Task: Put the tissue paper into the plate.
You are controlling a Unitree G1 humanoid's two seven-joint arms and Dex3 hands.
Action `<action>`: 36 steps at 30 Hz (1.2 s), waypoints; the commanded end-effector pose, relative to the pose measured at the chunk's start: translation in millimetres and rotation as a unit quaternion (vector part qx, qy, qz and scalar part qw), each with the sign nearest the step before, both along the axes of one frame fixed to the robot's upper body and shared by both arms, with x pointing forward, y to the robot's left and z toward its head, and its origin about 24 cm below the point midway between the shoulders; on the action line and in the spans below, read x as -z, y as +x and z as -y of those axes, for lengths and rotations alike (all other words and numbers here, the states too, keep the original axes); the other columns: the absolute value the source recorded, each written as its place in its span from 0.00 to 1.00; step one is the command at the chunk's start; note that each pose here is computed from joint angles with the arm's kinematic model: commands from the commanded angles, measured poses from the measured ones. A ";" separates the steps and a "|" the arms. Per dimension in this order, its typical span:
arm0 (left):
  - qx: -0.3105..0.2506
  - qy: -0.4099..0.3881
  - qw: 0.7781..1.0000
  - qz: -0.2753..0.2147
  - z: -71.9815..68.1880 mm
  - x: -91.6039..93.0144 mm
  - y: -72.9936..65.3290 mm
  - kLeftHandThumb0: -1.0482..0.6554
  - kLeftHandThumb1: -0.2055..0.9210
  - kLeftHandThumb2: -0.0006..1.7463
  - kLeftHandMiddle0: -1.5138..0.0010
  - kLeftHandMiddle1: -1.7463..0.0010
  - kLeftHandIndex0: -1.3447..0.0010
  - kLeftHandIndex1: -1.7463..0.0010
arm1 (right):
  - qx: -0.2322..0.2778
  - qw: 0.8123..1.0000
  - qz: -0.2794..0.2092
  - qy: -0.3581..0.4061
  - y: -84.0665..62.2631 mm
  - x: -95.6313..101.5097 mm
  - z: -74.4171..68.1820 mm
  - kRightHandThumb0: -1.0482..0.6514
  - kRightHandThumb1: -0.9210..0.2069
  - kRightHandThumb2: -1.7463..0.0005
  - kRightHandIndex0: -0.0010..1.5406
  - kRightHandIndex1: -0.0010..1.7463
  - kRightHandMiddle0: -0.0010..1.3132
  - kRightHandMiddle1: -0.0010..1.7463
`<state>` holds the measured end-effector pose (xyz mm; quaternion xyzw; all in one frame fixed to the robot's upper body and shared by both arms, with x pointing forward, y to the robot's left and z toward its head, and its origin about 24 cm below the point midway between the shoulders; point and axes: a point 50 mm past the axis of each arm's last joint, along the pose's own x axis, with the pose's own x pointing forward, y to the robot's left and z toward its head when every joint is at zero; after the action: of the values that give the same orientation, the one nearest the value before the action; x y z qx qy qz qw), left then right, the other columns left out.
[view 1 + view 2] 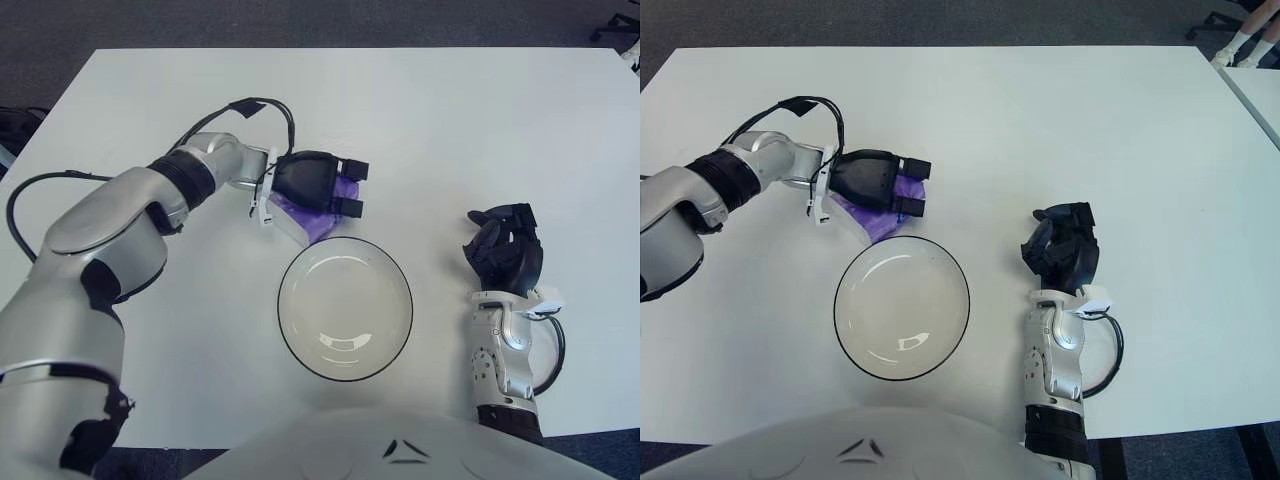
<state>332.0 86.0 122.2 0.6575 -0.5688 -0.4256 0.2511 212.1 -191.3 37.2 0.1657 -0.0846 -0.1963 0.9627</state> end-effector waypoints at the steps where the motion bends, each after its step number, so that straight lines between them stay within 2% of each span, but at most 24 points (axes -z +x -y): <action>1: -0.050 0.021 0.998 -0.027 -25.1 23.6 -0.8 0.62 0.25 0.88 0.49 0.09 0.52 0.00 | 0.014 0.992 -0.112 0.052 -19.1 42.9 -3.8 0.37 0.35 0.39 0.45 0.91 0.34 1.00; 3: -0.077 -0.005 0.996 -0.039 -32.3 15.7 2.1 0.62 0.27 0.88 0.51 0.05 0.55 0.00 | 0.014 0.992 -0.111 0.052 -18.8 42.9 -3.9 0.37 0.35 0.39 0.45 0.90 0.34 1.00; 7: -0.118 -0.042 0.990 -0.064 -32.0 16.6 3.8 0.62 0.27 0.89 0.52 0.03 0.55 0.00 | 0.012 0.992 -0.110 0.052 -18.1 42.9 -4.0 0.37 0.34 0.40 0.45 0.89 0.34 1.00; 11: -0.184 -0.123 0.971 -0.086 -37.0 13.9 8.5 0.62 0.18 0.95 0.47 0.04 0.49 0.00 | 0.014 0.992 -0.116 0.052 -17.1 42.9 -4.3 0.37 0.34 0.40 0.45 0.89 0.34 1.00; 17: -0.247 -0.194 0.942 -0.119 -43.9 8.9 14.5 0.61 0.18 0.94 0.43 0.07 0.52 0.00 | 0.014 0.992 -0.116 0.055 -15.6 42.7 -5.1 0.37 0.34 0.40 0.45 0.89 0.33 1.00; 24: -0.283 -0.257 0.911 -0.156 -50.7 2.9 19.7 0.61 0.19 0.93 0.41 0.08 0.55 0.00 | 0.014 0.992 -0.114 0.059 -14.3 42.3 -6.4 0.38 0.33 0.41 0.45 0.88 0.33 1.00; 28: -0.294 -0.291 0.894 -0.174 -53.5 1.0 21.5 0.61 0.22 0.92 0.44 0.05 0.56 0.00 | 0.017 0.991 -0.115 0.060 -13.8 42.4 -7.0 0.38 0.32 0.41 0.45 0.88 0.32 1.00; 32: -0.307 -0.325 0.871 -0.204 -56.2 -0.2 22.9 0.61 0.26 0.90 0.48 0.02 0.59 0.00 | 0.018 0.991 -0.111 0.066 -13.3 42.6 -7.6 0.38 0.32 0.42 0.46 0.88 0.32 1.00; 36: -0.324 -0.360 0.837 -0.253 -62.2 -3.9 24.9 0.61 0.30 0.88 0.51 0.01 0.61 0.00 | 0.013 0.992 -0.106 0.069 -12.3 41.9 -9.3 0.38 0.32 0.42 0.45 0.88 0.32 1.00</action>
<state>358.6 141.4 134.8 0.5579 -0.3843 -0.2330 0.6977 215.9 -192.7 39.0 0.1687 -0.0890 -0.2023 0.9606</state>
